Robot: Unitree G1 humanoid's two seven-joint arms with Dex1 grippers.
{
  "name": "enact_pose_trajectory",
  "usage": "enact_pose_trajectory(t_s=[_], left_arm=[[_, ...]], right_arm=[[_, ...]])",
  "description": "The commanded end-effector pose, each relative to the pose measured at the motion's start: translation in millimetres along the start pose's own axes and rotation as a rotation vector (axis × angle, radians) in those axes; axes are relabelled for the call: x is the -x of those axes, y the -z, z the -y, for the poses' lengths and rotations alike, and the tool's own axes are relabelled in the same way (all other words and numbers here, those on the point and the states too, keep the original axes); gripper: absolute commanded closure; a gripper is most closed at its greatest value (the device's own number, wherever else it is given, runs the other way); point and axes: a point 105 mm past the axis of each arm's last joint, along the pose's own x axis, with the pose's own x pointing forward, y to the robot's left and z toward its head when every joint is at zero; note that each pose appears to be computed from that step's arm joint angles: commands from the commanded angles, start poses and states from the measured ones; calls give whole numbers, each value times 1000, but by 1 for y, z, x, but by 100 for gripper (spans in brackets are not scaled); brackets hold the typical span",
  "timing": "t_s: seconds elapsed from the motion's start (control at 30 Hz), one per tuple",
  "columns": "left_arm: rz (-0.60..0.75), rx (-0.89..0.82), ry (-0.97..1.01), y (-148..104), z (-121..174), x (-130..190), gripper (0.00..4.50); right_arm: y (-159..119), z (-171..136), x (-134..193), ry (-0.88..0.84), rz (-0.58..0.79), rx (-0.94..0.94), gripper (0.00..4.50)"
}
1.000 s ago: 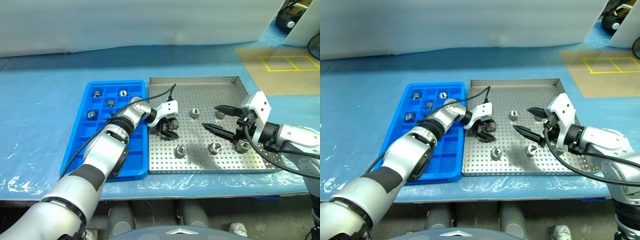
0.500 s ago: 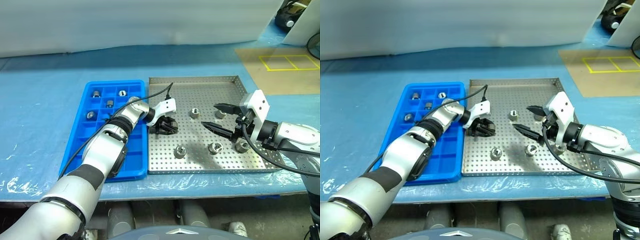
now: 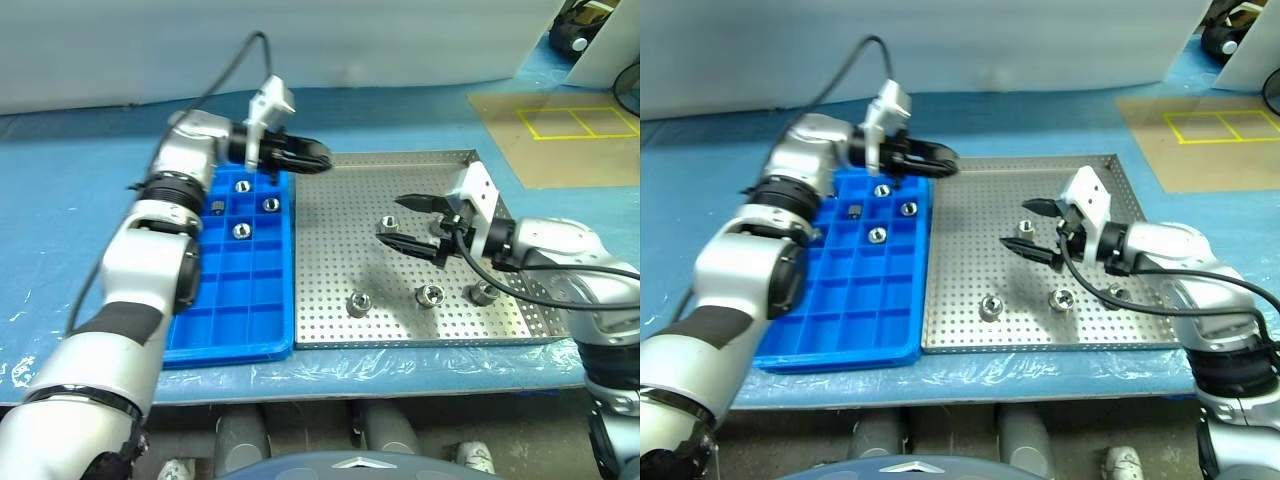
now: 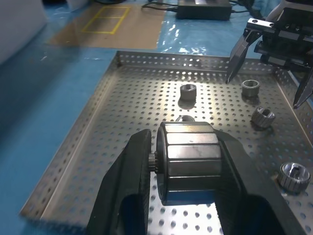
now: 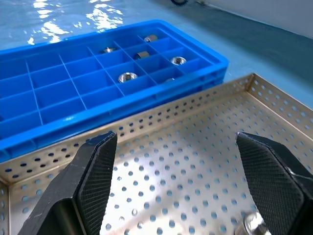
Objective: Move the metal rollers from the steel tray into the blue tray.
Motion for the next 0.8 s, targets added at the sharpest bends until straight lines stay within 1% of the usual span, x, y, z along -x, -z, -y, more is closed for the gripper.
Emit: enact_pose_trajectory(t_s=[0.03, 0.13, 0.27, 0.4, 0.6, 0.67, 0.8], left_arm=[[-4, 14, -62, 3, 5, 39, 316], [-24, 62, -136, 13, 22, 72, 316], [-69, 127, -201, 28, 53, 99, 316], [-161, 252, -322, 68, 82, 123, 316], [-208, 353, -342, 93, 113, 125, 316], [-216, 385, -363, 102, 116, 126, 316], [-250, 388, -377, 115, 118, 125, 316]], right_arm=[[-11, 0, -17, -85, 37, 60, 48], [-15, 1, -33, -153, 56, 79, 48], [-18, 1, -48, -220, 70, 94, 48], [-20, -2, -63, -292, 83, 110, 48], [-22, -3, -70, -333, 95, 120, 48], [-23, -5, -70, -343, 95, 119, 48], [-22, -8, -71, -356, 96, 120, 48]])
